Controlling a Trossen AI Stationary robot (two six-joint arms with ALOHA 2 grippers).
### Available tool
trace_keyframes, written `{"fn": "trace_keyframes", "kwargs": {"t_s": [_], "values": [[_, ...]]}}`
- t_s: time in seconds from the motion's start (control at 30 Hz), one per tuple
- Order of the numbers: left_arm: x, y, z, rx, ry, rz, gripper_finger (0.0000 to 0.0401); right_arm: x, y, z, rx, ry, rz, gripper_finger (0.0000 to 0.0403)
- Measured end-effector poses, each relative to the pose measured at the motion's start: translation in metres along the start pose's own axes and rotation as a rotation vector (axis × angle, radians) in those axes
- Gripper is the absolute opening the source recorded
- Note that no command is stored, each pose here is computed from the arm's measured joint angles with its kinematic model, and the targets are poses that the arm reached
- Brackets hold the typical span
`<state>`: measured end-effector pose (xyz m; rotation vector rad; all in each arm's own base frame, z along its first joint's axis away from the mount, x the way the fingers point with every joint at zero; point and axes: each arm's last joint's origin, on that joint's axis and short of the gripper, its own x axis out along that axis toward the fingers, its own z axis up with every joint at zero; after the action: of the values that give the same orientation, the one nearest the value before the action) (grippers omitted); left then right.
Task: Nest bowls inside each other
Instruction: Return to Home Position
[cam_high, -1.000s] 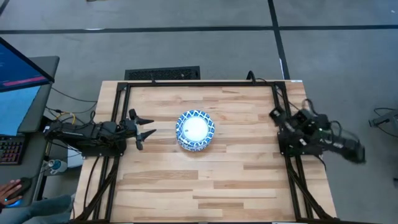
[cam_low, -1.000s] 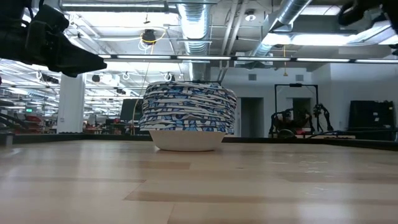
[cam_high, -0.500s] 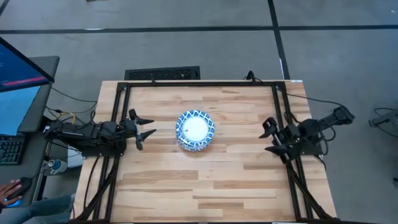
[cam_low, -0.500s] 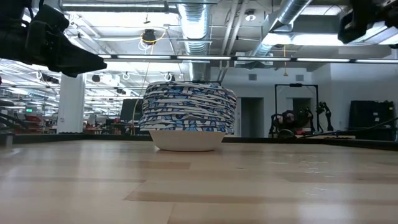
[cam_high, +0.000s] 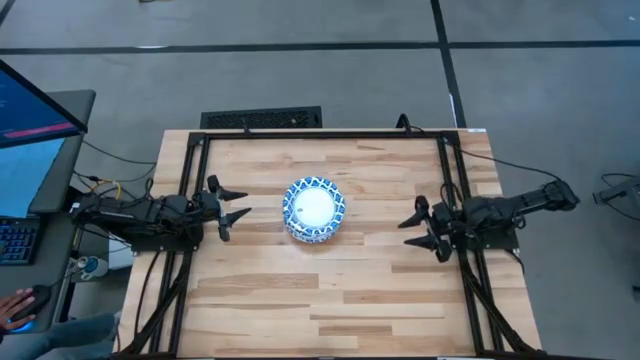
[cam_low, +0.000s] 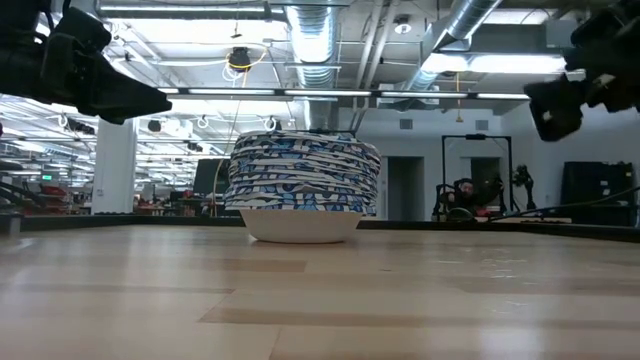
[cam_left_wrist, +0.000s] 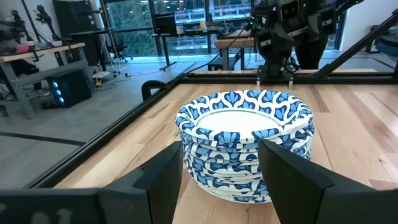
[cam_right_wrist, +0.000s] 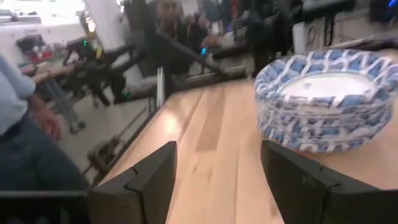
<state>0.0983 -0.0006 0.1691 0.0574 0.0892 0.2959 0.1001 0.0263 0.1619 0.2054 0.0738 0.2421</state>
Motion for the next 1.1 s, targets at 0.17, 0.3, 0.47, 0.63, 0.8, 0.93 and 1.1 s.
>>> {"fn": "trace_keyframes", "kwargs": {"t_s": [0.17,0.3,0.47,0.63,0.8,0.93,1.1], "values": [[0.0,0.0,-0.0001,0.0,0.0,0.001,0.0202,0.0019,0.0032,-0.0069,0.019,0.084,0.035,0.0255],[0.0,0.0,-0.0001,0.0,0.0,0.001,0.0202,0.0027,0.0042,-0.0084,0.017,0.104,0.043,0.0255],[0.0,0.0,0.0,0.0,0.0,0.001,0.0202,0.0028,0.0044,-0.0088,0.017,0.109,0.044,0.0255],[0.0,0.0,-0.0001,0.0,0.0,0.001,0.0202,0.0028,0.0044,-0.0087,0.018,0.109,0.044,0.0255],[0.0,0.0,-0.0001,0.0,0.0,0.001,0.0202,0.0028,0.0044,-0.0085,0.018,0.109,0.043,0.0255],[0.0,0.0,-0.0001,0.0,0.0,0.0,0.0202,0.0028,0.0044,-0.0085,0.018,0.109,0.043,0.0255],[0.0,0.0,-0.0001,0.0,0.0,0.001,0.0202,0.0027,0.0044,-0.0083,0.018,0.109,0.042,0.0255]]}}
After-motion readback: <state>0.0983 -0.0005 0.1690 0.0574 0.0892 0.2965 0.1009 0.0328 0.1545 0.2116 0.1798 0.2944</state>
